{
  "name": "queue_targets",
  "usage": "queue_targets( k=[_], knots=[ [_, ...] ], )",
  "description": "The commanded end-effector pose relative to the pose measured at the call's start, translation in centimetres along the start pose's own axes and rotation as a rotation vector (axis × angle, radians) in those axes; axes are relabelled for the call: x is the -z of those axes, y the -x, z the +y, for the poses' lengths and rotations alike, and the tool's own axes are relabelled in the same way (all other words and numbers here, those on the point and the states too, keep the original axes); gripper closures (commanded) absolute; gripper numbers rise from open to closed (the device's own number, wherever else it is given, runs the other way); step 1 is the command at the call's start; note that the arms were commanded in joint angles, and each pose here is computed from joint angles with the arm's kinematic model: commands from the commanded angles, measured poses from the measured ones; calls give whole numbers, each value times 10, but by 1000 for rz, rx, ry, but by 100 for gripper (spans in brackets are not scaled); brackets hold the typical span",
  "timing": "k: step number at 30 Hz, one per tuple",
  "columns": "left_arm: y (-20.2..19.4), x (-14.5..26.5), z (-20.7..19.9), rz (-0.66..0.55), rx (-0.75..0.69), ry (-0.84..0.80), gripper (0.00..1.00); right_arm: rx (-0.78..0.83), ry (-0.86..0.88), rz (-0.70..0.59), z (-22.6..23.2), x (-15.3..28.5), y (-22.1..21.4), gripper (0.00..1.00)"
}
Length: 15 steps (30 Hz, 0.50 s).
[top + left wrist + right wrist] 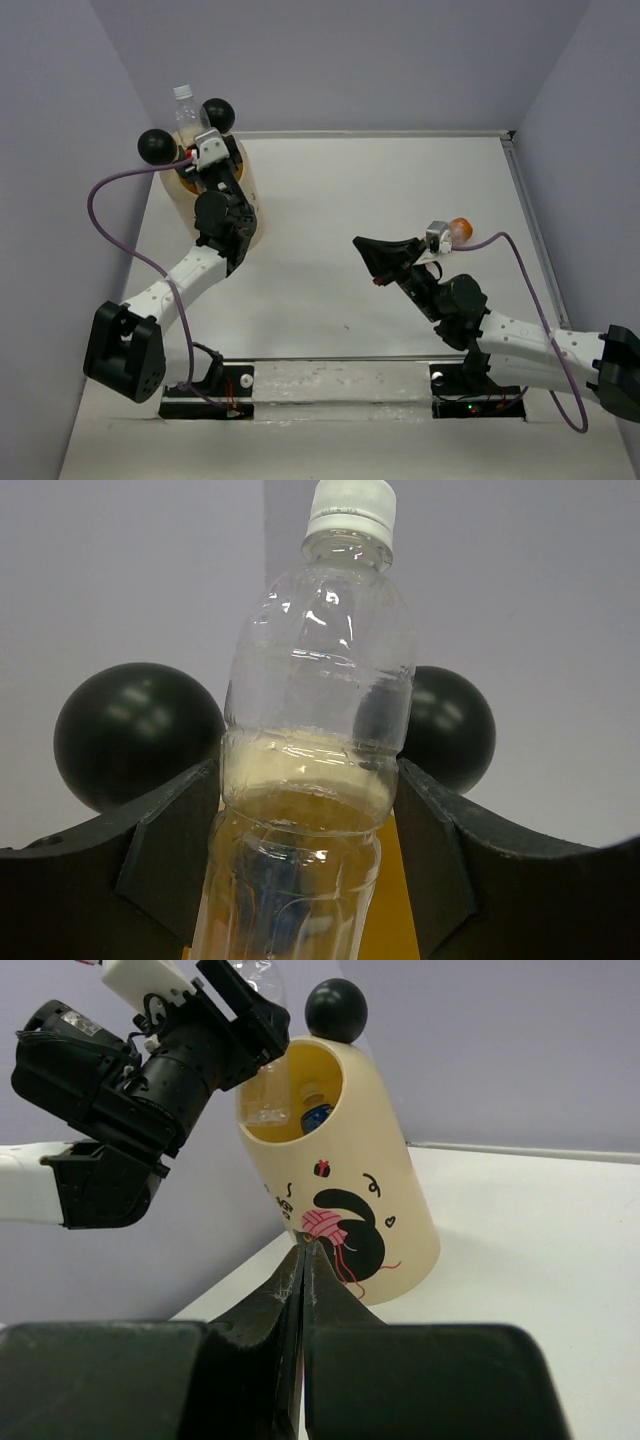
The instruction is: Put the plastic bottles in the bin
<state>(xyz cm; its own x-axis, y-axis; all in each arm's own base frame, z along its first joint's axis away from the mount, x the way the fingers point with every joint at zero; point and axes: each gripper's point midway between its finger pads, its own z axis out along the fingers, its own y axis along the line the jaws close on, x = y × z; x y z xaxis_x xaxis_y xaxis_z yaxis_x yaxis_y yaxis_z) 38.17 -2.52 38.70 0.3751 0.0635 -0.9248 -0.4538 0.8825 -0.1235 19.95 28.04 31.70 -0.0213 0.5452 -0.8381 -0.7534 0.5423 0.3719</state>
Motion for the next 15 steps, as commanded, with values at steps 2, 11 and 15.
queue_targets(
  k=[2,11,15],
  knots=[
    [15,-5,13,-90,181,58,21,-46,29,-42,9,5,14,100],
    [18,-2,14,-64,212,46,1,-47,-27,-4,-1,9,10,100],
    [26,0,16,-61,241,33,1,-51,-63,28,-6,10,5,100]
  ],
)
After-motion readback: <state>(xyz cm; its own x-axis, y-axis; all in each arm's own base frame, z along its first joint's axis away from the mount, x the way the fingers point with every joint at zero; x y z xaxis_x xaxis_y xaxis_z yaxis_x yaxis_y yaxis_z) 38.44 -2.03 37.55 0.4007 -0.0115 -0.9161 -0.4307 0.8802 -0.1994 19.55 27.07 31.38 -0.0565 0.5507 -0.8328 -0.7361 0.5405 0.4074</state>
